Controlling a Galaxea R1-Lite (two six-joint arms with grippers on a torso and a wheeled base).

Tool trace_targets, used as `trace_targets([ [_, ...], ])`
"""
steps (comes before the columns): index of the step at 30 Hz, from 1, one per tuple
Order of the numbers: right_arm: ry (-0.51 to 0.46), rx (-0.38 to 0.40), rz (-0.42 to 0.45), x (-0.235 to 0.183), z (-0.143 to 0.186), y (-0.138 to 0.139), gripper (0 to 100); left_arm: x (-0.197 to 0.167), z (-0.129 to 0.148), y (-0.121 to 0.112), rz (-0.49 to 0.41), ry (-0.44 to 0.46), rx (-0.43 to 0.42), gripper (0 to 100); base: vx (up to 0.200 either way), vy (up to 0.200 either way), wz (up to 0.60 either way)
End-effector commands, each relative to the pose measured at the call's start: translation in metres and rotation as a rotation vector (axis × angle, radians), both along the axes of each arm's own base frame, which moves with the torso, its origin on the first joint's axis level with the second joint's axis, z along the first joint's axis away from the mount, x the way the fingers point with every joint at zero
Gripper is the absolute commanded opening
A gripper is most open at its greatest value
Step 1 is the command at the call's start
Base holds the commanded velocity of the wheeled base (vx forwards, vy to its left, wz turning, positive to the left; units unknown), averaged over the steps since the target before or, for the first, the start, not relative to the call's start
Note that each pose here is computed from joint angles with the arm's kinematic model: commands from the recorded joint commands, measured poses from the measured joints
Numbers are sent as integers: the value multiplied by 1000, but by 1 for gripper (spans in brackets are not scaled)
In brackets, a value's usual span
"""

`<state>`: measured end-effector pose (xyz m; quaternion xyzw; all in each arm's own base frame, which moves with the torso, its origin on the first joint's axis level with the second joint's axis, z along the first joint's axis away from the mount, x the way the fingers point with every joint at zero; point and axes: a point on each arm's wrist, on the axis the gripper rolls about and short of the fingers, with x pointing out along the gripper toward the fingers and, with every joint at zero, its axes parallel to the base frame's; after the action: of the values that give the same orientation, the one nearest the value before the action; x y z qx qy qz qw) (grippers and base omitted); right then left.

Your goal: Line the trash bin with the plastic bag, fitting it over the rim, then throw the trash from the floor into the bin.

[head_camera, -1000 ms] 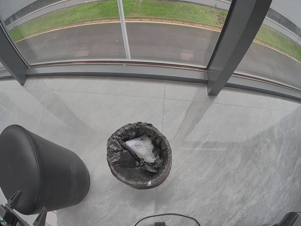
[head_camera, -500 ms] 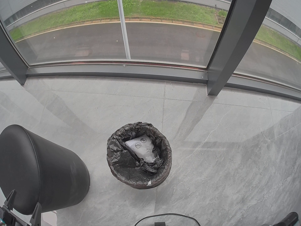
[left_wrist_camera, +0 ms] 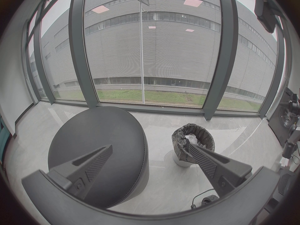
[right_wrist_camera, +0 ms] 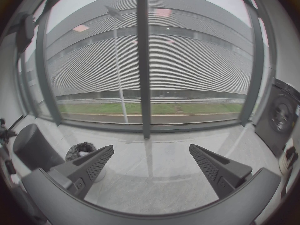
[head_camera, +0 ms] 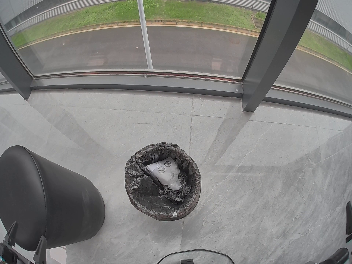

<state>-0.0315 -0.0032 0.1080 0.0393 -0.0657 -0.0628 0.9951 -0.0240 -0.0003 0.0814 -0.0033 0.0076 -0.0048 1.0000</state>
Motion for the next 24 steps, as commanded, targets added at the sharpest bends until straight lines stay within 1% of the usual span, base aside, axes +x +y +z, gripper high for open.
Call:
trace_targets([
  [1, 135, -135, 184, 8, -32, 4, 100, -1, 0, 0, 0, -21, -18, 100, 0, 0, 0],
  [4, 134, -114, 179, 8, -32, 4, 100, -1, 0, 0, 4, -21, -18, 100, 0, 0, 0],
  [6, 132, -74, 172, 8, -32, 4, 100, -1, -1, 0, 19, -21, 8, 100, 0, 0, 0],
  [8, 133, -69, 160, 8, -32, 4, 100, 0, 0, 1, 34, -39, 63, 100, 0, 0, 0],
  [9, 133, -70, 159, 8, -32, 4, 100, 0, 0, 1, 35, -56, 71, 100, 0, 0, 0],
  [12, 133, -67, 157, 8, -32, 4, 100, 1, 2, 1, 26, -96, 46, 100, 0, 0, 0],
  [15, 133, -57, 141, 8, -32, 3, 100, 1, 2, 0, -21, -94, -46, 100, 0, 0, 0],
  [16, 133, -56, 140, 8, -32, 3, 100, 1, 2, 0, -23, -92, -76, 100, 0, 0, 0],
  [19, 133, -54, 132, 8, -32, 3, 100, 1, 2, 0, -12, -95, -104, 100, 0, 0, 0],
  [24, 131, -48, 132, 8, -32, 3, 100, 1, 3, 1, 19, -100, -121, 100, 0, 0, 0],
])
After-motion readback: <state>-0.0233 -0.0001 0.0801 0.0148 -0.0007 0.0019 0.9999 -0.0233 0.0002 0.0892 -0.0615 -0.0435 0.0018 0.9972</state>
